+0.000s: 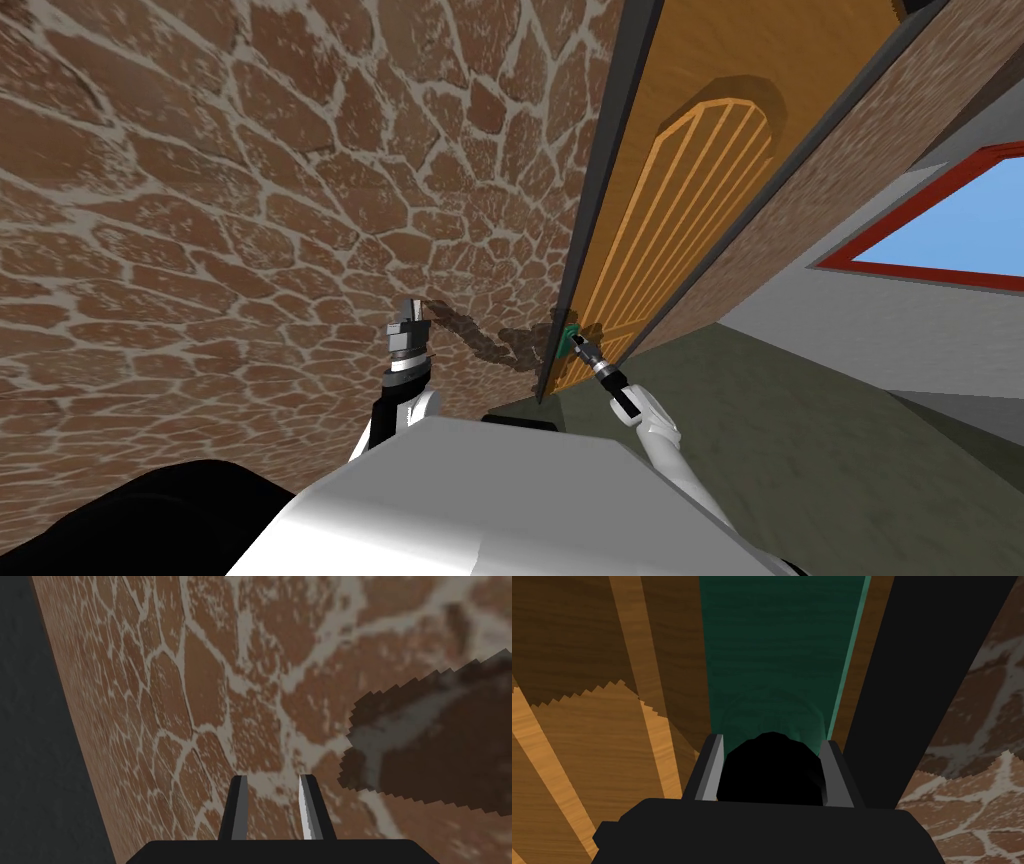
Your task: Pull the door open
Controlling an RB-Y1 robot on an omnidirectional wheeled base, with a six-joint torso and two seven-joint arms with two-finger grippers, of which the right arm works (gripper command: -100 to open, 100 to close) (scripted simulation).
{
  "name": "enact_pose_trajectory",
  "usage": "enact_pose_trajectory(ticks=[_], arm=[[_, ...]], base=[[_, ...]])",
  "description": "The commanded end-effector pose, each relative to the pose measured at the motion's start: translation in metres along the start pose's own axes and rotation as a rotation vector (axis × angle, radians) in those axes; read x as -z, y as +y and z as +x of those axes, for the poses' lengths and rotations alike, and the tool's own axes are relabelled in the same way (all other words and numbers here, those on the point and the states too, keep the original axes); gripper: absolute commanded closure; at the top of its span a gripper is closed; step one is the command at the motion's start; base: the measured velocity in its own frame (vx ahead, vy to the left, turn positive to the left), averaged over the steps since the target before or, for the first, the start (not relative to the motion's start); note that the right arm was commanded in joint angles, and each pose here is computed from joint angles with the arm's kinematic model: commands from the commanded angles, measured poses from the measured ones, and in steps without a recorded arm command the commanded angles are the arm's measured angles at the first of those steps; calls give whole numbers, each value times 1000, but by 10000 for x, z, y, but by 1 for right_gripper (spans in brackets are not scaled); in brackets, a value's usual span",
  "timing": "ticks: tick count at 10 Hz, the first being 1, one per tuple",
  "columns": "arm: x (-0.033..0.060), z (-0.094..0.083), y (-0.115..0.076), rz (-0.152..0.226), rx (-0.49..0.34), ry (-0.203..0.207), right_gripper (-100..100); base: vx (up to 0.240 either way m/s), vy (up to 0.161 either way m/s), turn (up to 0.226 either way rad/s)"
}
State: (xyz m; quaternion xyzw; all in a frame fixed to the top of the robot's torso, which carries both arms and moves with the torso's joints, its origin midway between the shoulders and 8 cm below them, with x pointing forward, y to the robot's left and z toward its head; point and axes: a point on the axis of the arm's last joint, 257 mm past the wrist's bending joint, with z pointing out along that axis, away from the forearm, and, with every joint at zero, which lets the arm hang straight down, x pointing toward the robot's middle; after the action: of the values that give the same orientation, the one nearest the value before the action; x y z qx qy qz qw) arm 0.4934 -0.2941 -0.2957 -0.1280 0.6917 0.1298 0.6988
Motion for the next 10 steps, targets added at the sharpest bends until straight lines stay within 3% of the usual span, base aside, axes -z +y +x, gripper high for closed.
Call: enact_pose_trajectory(ticks=[1,4,10], arm=[[3,10,15,-3,-2,1,100],[3,10,15,-3,-2,1,100],[-27,-98,-76,34,-169,-43,100]], base=[[-15,-11,11],[-3,-1,0],[-66,-71,137]])
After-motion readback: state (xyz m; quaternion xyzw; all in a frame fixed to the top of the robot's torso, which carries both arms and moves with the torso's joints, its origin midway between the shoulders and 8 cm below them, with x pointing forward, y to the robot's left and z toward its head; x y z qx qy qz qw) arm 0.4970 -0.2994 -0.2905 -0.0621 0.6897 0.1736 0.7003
